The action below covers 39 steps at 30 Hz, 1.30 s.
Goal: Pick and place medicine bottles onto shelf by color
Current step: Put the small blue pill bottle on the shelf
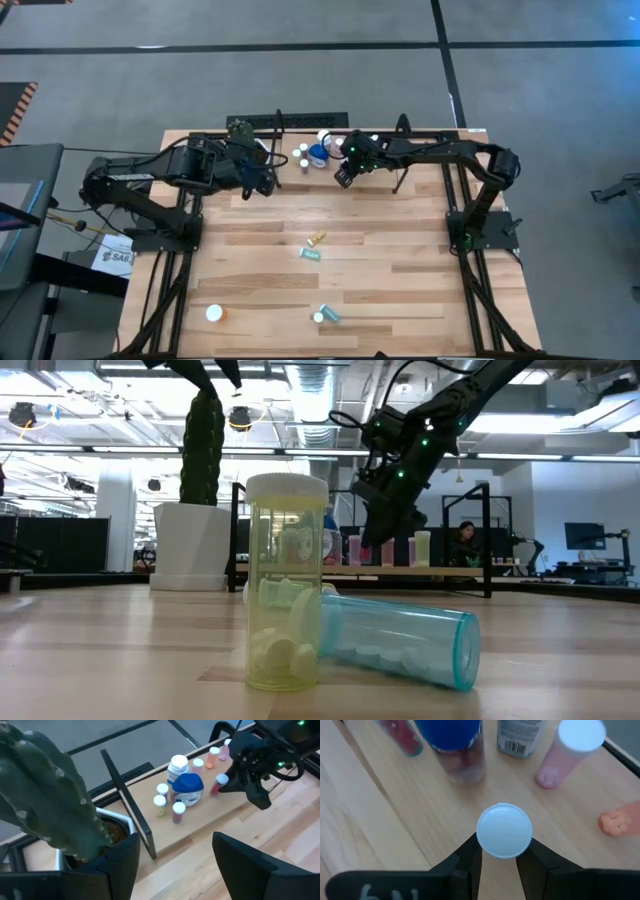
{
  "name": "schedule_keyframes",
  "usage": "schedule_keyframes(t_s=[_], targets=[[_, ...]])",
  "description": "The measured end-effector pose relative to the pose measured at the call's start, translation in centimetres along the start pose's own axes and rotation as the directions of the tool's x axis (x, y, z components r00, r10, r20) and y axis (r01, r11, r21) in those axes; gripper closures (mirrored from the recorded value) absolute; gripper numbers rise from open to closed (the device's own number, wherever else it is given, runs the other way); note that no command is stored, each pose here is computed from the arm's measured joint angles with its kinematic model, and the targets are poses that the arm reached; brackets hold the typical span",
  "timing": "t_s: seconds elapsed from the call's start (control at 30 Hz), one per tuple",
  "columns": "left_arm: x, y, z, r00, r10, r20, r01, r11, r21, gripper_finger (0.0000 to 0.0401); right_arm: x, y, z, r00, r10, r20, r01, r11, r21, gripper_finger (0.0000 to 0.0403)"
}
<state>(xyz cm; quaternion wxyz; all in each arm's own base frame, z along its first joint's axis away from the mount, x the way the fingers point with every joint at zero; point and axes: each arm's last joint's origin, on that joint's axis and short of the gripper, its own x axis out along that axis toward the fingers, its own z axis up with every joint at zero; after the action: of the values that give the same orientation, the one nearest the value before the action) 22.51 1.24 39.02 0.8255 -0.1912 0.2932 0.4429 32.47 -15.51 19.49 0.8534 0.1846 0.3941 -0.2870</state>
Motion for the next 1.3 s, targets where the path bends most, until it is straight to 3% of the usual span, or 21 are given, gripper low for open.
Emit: schedule_keyframes(t_s=[0.87,1.3], targets=[[0.8,0.8,0.7,0.999,0.014,-0.034,-0.012,0.998,0.056,0.0166,1.4,-0.4,0.2,0.999,-0.015,0.041,0.017,0.999,-0.040,0.0276],[0.8,0.8,0.7,0.999,0.013,-0.034,-0.012,0.998,0.055,0.0166,1.5,-0.9,0.6,0.998,-0.021,0.058,0.026,0.997,-0.076,0.0203]])
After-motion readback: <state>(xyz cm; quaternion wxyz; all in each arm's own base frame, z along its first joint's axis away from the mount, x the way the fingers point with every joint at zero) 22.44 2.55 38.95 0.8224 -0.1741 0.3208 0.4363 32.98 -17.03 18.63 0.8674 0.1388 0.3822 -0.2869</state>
